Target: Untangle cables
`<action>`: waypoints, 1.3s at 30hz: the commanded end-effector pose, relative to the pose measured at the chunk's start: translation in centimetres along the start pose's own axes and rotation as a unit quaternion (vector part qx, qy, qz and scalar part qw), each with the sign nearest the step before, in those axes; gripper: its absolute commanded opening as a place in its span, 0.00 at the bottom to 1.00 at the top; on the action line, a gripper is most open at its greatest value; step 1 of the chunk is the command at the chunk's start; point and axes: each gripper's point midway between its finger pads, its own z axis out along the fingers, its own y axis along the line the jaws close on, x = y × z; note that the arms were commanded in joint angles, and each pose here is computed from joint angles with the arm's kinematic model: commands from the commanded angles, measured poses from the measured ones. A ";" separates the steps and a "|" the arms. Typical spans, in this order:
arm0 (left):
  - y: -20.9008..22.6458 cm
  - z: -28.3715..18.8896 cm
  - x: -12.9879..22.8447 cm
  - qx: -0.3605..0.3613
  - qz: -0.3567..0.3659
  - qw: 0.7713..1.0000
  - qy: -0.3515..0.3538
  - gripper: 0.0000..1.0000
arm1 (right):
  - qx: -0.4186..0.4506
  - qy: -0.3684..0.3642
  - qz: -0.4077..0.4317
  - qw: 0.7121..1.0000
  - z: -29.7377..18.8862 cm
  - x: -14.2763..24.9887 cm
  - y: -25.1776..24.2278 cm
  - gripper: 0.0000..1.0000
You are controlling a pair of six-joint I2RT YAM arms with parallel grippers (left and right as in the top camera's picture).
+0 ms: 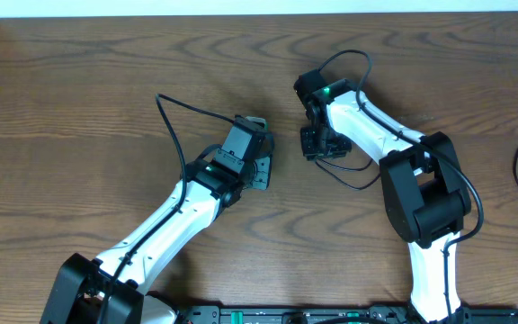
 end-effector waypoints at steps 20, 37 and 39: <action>0.5 0.5 0.6 -0.012 -0.002 1.000 0.009 0.53 | 0.028 -0.022 -0.046 0.998 -3.1 -0.6 -0.3 0.01; 0.5 0.5 0.6 -0.011 -0.002 1.000 0.008 0.53 | 0.027 -0.193 0.031 0.980 -21.5 -2.3 -9.1 0.01; 0.5 0.5 0.6 -0.012 -0.002 1.000 0.008 0.53 | 0.019 -0.192 0.042 0.980 -22.1 -1.8 -10.1 0.01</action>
